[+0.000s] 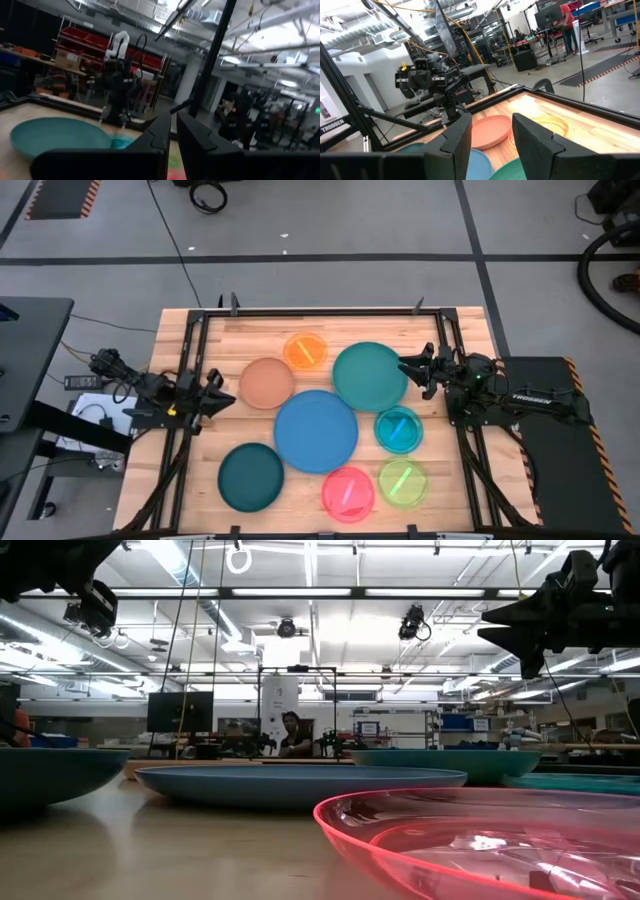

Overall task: Stack plastic plates
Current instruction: Stack the green plate on top of the blue plate

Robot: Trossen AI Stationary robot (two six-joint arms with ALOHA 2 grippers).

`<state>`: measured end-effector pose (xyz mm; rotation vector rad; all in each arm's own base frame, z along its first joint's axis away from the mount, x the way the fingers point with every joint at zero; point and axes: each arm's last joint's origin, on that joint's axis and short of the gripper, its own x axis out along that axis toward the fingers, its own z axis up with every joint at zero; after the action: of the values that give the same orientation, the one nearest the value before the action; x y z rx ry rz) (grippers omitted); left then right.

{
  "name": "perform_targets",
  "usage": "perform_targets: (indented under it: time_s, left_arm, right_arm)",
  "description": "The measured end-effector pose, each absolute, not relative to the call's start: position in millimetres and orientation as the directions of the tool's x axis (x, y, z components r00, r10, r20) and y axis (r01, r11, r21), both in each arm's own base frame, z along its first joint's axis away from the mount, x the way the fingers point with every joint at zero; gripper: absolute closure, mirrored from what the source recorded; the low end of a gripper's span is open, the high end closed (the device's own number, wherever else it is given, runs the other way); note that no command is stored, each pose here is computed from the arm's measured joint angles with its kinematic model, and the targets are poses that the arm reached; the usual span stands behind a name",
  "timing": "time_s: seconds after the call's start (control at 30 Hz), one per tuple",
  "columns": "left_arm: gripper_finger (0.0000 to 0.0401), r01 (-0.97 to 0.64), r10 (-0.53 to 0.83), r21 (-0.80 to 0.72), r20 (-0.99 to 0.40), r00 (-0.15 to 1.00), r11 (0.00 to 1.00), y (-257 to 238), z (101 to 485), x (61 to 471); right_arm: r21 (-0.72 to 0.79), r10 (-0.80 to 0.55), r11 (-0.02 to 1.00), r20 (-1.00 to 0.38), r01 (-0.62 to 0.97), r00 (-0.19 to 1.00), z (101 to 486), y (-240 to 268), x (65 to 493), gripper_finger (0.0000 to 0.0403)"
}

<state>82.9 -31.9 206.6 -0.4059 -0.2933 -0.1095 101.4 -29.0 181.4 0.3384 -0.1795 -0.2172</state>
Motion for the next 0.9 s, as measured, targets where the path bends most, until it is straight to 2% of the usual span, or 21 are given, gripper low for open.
perform_targets:
  time_s: [0.27, 0.67, 0.8, 0.9]
  left_arm:
    - [0.0362, 0.186, -0.044, -0.44, 0.312, 0.949, 0.878, -31.7, 207.6, 82.6]
    - [0.0362, 0.172, -0.049, -0.428, 0.282, 0.958, 0.887, -32.2, 204.6, 83.5]
    - [0.0362, 0.17, -0.049, -0.422, 0.283, 0.958, 0.891, -32.2, 204.6, 83.5]
    - [0.0362, 0.16, -0.049, -0.385, 0.282, 0.958, 0.909, -32.3, 204.6, 83.5]
  right_arm:
    - [0.347, -0.24, 0.921, 0.138, 0.18, 0.961, 181.5, -29.0, 101.4, 0.025]
    - [0.344, -0.24, 0.921, 0.138, 0.181, 0.961, 181.5, -29.0, 101.4, 0.025]
    - [0.255, -0.24, 0.946, 0.138, 0.2, 0.961, 181.5, -29.0, 101.4, 0.025]
    - [0.243, -0.24, 0.949, 0.138, 0.203, 0.961, 181.5, -29.1, 101.4, 0.025]
